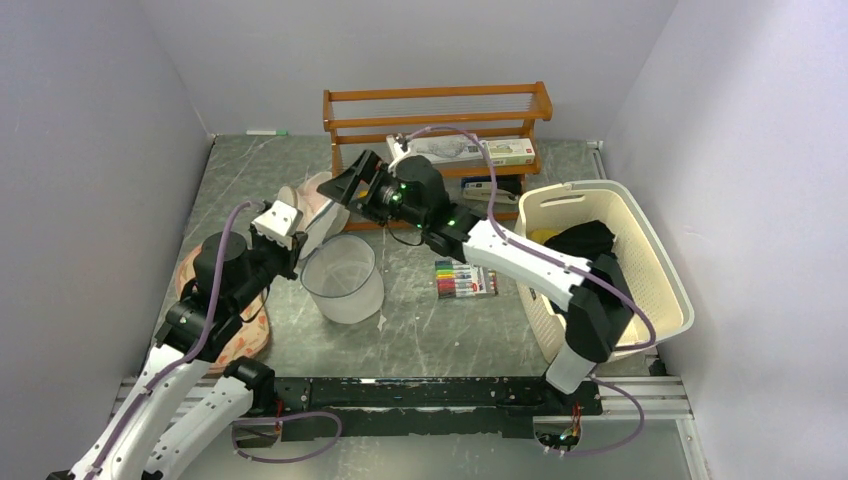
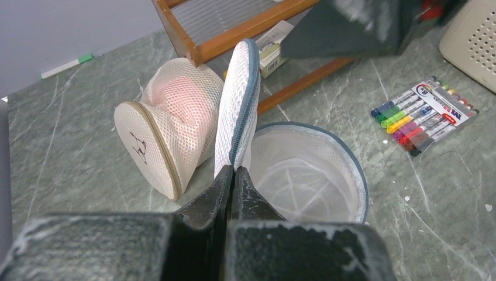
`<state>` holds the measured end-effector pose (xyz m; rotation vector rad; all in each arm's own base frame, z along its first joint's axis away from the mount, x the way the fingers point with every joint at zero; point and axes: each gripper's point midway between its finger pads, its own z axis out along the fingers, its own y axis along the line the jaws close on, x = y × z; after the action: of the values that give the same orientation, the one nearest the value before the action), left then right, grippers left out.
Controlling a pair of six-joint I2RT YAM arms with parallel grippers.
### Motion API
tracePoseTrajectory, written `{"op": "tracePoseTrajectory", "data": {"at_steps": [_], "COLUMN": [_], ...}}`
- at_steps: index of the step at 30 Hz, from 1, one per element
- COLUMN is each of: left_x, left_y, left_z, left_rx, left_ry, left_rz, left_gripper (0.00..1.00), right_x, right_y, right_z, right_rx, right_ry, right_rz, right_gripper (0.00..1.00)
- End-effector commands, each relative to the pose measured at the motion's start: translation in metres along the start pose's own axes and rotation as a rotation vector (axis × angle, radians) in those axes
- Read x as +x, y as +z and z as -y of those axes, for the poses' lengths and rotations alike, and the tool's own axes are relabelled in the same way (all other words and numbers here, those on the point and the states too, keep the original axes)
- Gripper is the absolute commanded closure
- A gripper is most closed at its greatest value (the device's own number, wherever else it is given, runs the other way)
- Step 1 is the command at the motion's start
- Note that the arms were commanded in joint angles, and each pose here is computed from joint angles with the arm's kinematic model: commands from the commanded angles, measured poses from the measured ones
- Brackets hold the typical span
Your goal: Unzip the laundry bag and remove the bra
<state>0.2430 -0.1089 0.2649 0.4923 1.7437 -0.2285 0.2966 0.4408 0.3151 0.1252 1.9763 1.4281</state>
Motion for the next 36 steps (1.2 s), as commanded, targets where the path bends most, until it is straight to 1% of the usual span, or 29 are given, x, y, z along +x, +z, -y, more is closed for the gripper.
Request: {"op": "tracePoseTrajectory", "data": {"at_steps": [1,4,9,10,12,20,23,24,26,27,30,31,33,35,36], "left_x": [-0.010,-0.009,-0.008,-0.008,-0.007,-0.008,-0.011,-0.011,-0.013,-0.014,-0.018,-0.021,-0.028,-0.034,-0.037], "left_y": [0.001,0.001,0.001,0.002,0.003,0.006,0.006,0.006,0.005,0.004,0.000,-0.002,-0.005,-0.010,-0.012], "left_z": [-0.001,0.001,0.002,0.003,0.003,0.009,0.012,0.012,0.012,0.011,0.012,0.014,0.023,0.031,0.034], "left_rx": [-0.007,-0.001,0.004,0.007,0.008,0.041,0.060,0.060,0.055,0.054,0.049,0.062,0.108,0.159,0.177], "left_ry": [0.019,0.020,0.021,0.020,0.020,0.010,0.003,-0.002,-0.009,-0.017,-0.062,-0.076,-0.100,-0.118,-0.126], "left_rz": [0.049,0.047,0.042,0.038,0.029,0.028,0.020,0.014,0.008,0.005,-0.006,-0.010,-0.013,-0.012,-0.011], "left_gripper": [0.93,0.93,0.93,0.93,0.93,0.93,0.91,0.90,0.87,0.84,0.61,0.51,0.24,0.06,0.01], "right_x": [0.023,0.033,0.036,0.037,0.039,0.043,0.045,0.046,0.049,0.050,0.055,0.057,0.060,0.064,0.066], "right_y": [0.024,0.034,0.028,0.027,0.023,0.028,0.030,0.030,0.030,0.029,0.025,0.023,0.020,0.016,0.014], "right_z": [0.024,0.026,0.029,0.031,0.033,0.026,0.026,0.026,0.029,0.031,0.038,0.040,0.045,0.050,0.053], "right_rx": [0.067,0.067,0.076,0.077,0.066,0.045,0.034,0.034,0.041,0.046,0.058,0.058,0.064,0.065,0.066], "right_ry": [0.176,0.191,0.177,0.179,0.181,0.136,0.134,0.134,0.132,0.129,0.115,0.108,0.085,0.050,0.039], "right_rz": [-0.066,-0.105,-0.086,-0.083,-0.089,-0.128,-0.139,-0.143,-0.154,-0.157,-0.170,-0.175,-0.185,-0.196,-0.203], "right_gripper": [0.03,0.06,0.16,0.20,0.30,0.55,0.69,0.76,0.86,0.90,0.99,1.00,1.00,1.00,1.00]}}
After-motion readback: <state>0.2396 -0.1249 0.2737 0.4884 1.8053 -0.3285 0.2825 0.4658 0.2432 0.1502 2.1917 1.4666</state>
